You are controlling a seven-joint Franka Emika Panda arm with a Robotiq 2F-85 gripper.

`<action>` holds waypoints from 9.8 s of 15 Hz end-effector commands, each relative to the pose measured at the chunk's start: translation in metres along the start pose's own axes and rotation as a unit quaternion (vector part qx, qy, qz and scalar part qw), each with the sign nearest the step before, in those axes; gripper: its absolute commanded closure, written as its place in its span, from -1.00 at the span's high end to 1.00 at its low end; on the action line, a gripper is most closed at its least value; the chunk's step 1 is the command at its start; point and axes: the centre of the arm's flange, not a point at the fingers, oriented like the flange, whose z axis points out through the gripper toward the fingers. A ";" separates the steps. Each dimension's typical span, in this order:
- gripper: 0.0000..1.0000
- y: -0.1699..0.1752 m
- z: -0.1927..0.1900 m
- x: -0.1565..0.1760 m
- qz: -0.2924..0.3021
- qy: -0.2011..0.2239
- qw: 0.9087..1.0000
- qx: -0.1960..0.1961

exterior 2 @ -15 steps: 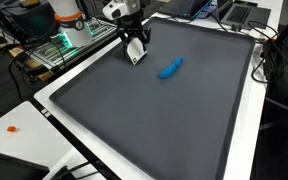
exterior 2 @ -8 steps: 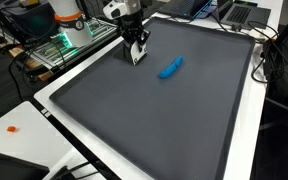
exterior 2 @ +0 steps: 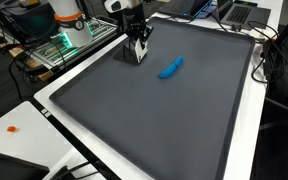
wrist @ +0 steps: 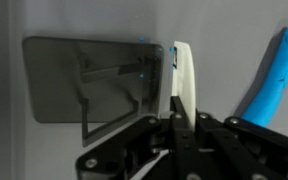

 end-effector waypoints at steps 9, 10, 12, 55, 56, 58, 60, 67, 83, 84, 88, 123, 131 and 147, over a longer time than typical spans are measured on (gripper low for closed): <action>-0.98 -0.077 -0.075 -0.015 -0.206 -0.024 0.978 -0.024; -0.98 -0.085 -0.077 -0.017 -0.232 -0.030 0.972 -0.027; -0.98 -0.109 -0.077 -0.024 -0.289 -0.038 0.956 -0.032; -0.98 -0.169 0.076 -0.044 -0.632 -0.037 0.767 -0.098; -0.98 -0.167 0.077 -0.045 -0.631 -0.039 0.768 -0.100; -0.98 -0.165 0.080 -0.046 -0.630 -0.043 0.769 -0.101; -0.98 -0.164 0.081 -0.050 -0.626 -0.057 0.771 -0.100; -0.98 -0.169 0.064 -0.071 -0.606 -0.108 0.784 -0.083; -0.98 -0.185 0.018 -0.031 -0.586 -0.050 0.805 -0.076; -0.98 -0.185 0.020 -0.028 -0.585 -0.046 0.806 -0.079; -0.98 -0.184 0.030 -0.019 -0.584 -0.042 0.805 -0.089; -0.98 -0.176 0.034 -0.034 -0.588 -0.045 0.801 -0.102; -0.98 -0.185 0.023 -0.013 -0.593 -0.013 0.797 -0.114; -0.98 -0.171 0.070 0.005 -0.589 -0.039 0.796 -0.137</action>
